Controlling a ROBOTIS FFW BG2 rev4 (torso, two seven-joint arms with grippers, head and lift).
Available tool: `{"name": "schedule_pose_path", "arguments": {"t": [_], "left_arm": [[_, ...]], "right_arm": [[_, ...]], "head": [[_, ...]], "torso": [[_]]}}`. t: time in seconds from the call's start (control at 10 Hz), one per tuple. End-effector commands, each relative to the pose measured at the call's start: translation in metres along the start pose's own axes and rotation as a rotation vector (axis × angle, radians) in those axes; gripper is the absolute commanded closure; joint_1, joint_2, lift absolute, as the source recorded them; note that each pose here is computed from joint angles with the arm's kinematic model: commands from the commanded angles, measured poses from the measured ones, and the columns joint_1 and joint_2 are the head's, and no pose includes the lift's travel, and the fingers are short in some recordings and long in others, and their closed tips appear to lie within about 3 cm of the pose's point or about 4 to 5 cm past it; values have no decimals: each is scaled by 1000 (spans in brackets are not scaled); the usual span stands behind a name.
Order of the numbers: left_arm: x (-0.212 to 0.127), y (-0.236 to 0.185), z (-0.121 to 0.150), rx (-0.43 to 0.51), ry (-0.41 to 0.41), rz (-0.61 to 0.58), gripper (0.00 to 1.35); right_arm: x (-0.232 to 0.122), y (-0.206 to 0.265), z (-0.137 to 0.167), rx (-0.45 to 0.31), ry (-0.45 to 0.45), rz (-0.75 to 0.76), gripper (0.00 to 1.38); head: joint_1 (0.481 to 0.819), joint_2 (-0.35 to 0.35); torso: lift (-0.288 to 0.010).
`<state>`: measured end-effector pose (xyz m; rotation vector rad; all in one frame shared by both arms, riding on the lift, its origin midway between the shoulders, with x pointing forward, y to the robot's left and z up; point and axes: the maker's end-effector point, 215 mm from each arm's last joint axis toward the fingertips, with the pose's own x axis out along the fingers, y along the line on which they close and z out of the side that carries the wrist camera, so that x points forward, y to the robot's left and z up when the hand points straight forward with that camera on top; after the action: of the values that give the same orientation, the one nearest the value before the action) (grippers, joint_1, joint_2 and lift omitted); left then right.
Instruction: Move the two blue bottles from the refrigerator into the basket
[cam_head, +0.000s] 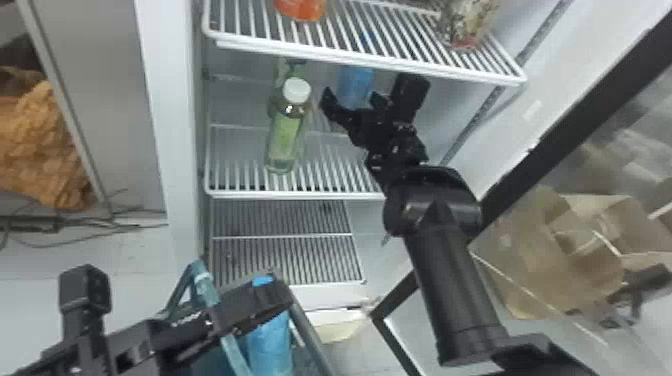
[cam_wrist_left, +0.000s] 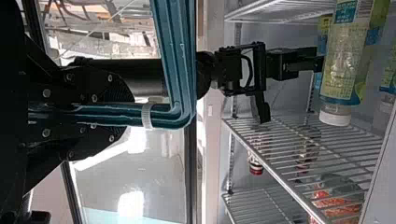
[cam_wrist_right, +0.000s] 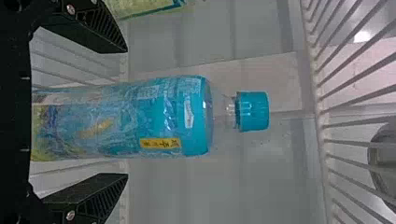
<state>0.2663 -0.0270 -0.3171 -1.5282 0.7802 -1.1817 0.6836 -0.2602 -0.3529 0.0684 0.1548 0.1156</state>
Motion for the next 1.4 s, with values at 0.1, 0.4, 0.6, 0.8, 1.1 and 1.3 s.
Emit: {"name": "schedule_pose_path", "arguments": {"t": [0.1, 0.4, 0.6, 0.8, 1.1, 1.3], "left_arm": [[-1, 1, 1, 1, -1, 3, 1197], [0, 0, 1, 3, -1, 0, 1197], [0, 0, 1, 1, -2, 1, 1197], [1, 0, 1, 3, 0, 0, 1197], [0, 1, 0, 1, 0, 3, 1197], [0, 1, 0, 1, 0, 3, 1197]], "right_arm": [[5, -9, 3, -16, 9, -19, 182], [5, -16, 1, -7, 28, -31, 1151], [2, -17, -3, -2, 29, -36, 1271], [-7, -13, 1, 5, 11, -25, 1271], [-44, -12, 9, 13, -32, -14, 1271], [-66, 0, 10, 26, -46, 17, 1271]], "head": [[695, -327], [695, -335], [695, -338], [695, -341], [695, -350], [695, -350]], "torso": [[-216], [-216], [-216], [-216], [-216], [-216]]}}
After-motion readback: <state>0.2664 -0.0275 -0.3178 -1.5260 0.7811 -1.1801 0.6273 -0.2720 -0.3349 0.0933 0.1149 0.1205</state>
